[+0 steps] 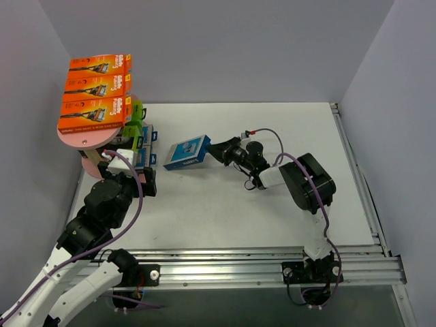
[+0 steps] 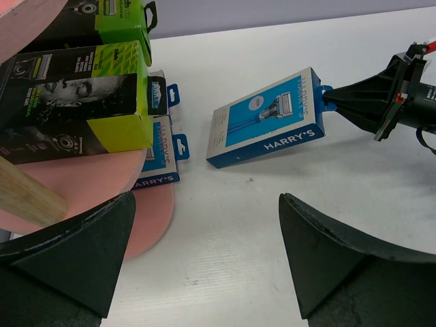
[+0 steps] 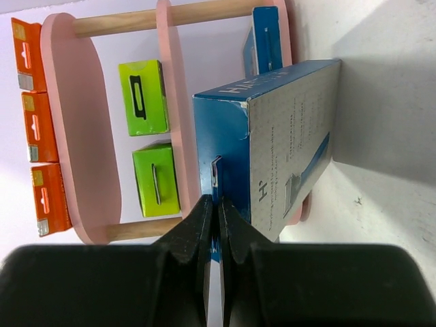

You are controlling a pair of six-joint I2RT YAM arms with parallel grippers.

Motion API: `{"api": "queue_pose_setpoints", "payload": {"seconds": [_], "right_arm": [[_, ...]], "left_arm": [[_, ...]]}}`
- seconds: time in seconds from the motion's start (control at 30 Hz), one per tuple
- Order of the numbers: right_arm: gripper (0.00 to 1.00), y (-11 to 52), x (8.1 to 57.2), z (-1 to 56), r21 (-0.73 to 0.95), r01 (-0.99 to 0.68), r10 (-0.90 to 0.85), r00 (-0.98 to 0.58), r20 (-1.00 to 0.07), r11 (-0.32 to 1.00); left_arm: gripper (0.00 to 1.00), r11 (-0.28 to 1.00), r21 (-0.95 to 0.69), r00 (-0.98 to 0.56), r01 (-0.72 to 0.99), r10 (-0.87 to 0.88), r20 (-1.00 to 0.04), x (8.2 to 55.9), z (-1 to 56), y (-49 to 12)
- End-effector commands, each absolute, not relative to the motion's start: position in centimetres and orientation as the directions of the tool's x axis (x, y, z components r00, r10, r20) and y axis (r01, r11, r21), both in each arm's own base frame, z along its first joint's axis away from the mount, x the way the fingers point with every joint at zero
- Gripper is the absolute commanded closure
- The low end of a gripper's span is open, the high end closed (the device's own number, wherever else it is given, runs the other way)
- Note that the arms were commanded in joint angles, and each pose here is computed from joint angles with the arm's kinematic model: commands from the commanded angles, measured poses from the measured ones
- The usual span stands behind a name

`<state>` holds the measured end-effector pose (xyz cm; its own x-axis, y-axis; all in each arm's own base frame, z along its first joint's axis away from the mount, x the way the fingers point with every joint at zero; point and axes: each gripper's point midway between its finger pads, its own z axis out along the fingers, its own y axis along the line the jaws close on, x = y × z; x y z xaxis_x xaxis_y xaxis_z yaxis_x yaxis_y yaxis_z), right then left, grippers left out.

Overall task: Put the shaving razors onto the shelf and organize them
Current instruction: Grab a shaving razor with the right arm

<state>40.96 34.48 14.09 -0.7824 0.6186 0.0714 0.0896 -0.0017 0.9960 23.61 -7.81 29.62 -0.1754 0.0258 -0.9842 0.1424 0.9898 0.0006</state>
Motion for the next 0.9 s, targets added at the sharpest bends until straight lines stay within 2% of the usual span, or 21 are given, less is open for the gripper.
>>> {"api": "queue_pose_setpoints", "payload": {"seconds": [0.0,0.87], "right_arm": [[1.0,32.1,36.3,32.5,0.757,-0.545,0.629,-0.741,-0.235,-0.36],[1.0,31.9,33.6,39.7,0.607,-0.647,0.622,-0.724,-0.299,-0.461]], "left_arm": [[0.05,0.991,-0.028,-0.139,0.13,-0.009,-0.99,23.9,30.9,-7.8],[0.05,0.991,-0.029,-0.136,0.13,-0.011,-0.991,23.9,31.0,-7.8]]}}
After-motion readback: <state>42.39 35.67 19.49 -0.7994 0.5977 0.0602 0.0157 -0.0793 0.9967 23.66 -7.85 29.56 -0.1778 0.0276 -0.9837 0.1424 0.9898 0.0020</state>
